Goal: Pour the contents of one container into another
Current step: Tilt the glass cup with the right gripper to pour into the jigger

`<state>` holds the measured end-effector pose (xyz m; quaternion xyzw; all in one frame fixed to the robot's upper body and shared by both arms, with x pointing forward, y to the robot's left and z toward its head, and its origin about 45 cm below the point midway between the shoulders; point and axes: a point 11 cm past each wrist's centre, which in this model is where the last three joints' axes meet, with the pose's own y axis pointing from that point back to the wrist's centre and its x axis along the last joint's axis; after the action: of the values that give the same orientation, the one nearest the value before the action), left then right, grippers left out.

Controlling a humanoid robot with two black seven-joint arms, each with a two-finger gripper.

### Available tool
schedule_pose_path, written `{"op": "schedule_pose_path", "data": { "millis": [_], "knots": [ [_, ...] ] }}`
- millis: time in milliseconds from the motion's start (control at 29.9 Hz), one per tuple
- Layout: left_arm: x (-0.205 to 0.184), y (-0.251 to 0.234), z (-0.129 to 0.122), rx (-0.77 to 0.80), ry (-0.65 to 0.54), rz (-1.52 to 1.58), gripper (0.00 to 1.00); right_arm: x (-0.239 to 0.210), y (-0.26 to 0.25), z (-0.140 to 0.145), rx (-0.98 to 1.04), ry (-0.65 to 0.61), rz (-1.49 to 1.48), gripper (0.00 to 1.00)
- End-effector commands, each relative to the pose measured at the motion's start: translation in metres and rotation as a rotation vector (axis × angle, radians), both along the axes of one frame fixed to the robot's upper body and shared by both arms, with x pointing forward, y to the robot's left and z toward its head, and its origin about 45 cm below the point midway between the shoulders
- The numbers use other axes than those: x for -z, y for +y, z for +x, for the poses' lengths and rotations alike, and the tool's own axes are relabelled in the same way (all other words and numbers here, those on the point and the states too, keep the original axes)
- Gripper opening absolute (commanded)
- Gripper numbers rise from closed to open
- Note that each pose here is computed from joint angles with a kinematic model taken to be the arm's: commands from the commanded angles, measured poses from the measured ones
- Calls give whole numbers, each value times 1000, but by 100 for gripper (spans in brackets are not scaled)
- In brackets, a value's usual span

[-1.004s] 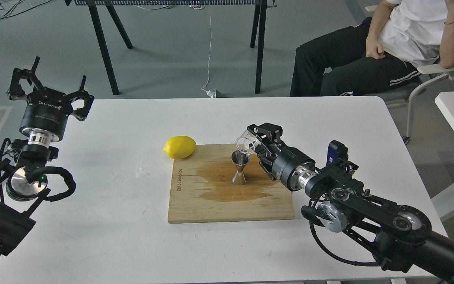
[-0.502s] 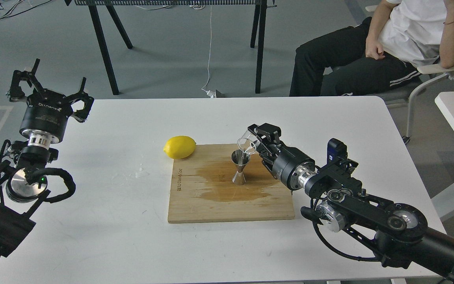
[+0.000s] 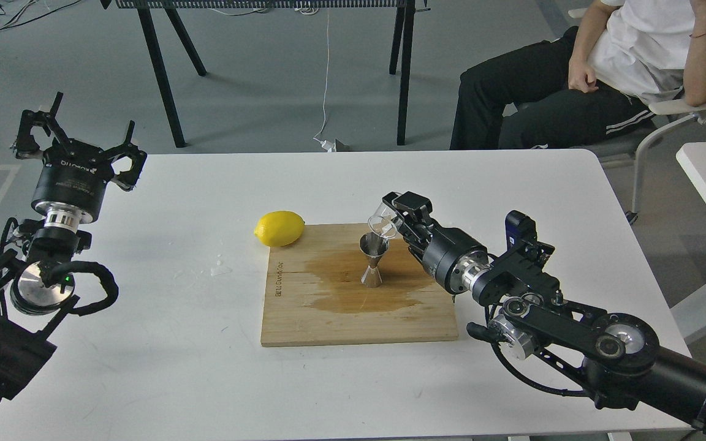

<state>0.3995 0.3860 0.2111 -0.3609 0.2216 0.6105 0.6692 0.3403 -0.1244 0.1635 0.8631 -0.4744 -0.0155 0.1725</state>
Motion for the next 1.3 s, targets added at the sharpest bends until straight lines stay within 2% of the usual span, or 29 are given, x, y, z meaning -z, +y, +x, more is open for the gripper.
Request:
{"op": "schedule_pose_path", "data": {
  "millis": [0, 569, 1071, 1271],
  "knots": [
    [0, 0, 0, -1, 0, 0, 100, 2, -3, 2, 0, -29, -34, 35],
    [0, 0, 0, 0, -1, -1, 100, -3, 11, 1, -33, -57, -31, 35],
    [-1, 2, 0, -13, -9, -3, 100, 1, 13, 1, -92, -187, -155, 35],
    [0, 2, -1, -17, -9, -5, 100, 0, 11, 1, -96, -202, -159, 34]
  ]
}}
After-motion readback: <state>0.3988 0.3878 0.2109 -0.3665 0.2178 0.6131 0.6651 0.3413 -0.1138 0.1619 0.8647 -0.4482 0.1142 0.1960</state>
